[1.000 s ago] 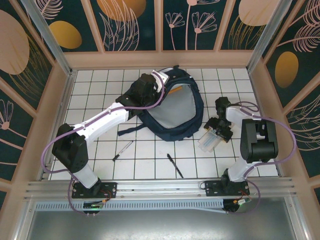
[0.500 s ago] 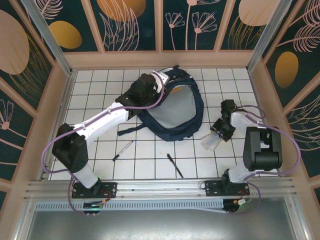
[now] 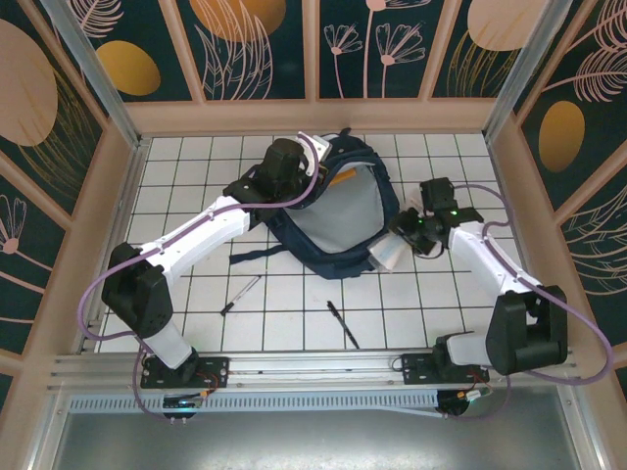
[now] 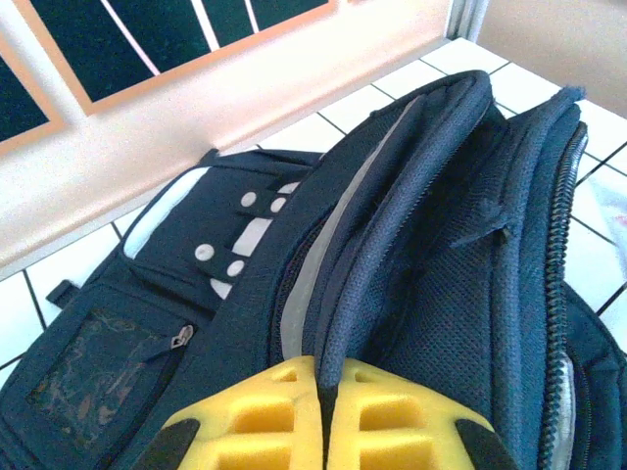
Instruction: Pack the student bag
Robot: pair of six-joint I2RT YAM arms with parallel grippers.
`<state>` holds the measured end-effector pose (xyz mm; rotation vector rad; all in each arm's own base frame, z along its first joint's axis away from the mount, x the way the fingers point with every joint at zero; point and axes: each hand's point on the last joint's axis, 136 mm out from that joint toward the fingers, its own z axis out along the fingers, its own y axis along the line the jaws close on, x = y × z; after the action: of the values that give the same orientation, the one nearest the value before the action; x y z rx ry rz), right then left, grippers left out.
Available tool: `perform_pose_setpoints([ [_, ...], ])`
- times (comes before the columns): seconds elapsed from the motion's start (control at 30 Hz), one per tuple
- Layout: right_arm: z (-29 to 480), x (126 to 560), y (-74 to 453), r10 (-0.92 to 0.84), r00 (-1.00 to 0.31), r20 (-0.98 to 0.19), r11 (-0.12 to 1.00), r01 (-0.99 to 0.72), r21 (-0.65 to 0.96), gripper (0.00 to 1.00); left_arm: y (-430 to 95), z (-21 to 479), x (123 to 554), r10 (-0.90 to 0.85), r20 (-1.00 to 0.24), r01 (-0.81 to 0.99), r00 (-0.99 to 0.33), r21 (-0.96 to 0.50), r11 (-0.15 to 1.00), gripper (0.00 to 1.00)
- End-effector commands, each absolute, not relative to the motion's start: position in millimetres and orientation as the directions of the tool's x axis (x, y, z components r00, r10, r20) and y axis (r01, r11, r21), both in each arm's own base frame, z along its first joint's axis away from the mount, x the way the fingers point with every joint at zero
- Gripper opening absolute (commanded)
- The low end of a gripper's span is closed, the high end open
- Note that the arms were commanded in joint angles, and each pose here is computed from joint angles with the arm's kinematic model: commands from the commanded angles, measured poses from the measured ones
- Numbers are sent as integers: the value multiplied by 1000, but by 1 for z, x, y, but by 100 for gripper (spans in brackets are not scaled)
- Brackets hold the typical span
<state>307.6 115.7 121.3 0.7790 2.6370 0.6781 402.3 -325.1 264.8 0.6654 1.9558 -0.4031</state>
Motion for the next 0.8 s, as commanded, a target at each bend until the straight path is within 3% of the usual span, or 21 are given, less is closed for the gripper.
perform_pose_setpoints([
  [0.0,155,327,177,561,-825,-58,613,368,699,49,-334,334,403,139,-958,631,-250,-53,774,0],
  [0.2,163,380,213,657,-754,-26,497,407,767,47,-341,344,401,123,-961,660,-246,-74,748,0],
  [0.47,128,422,253,733,-675,86,351,484,802,45,-344,354,398,111,-968,679,-226,-75,730,0],
  [0.77,123,468,296,758,-652,20,321,400,858,45,-350,366,393,118,-975,718,-188,-54,694,0],
])
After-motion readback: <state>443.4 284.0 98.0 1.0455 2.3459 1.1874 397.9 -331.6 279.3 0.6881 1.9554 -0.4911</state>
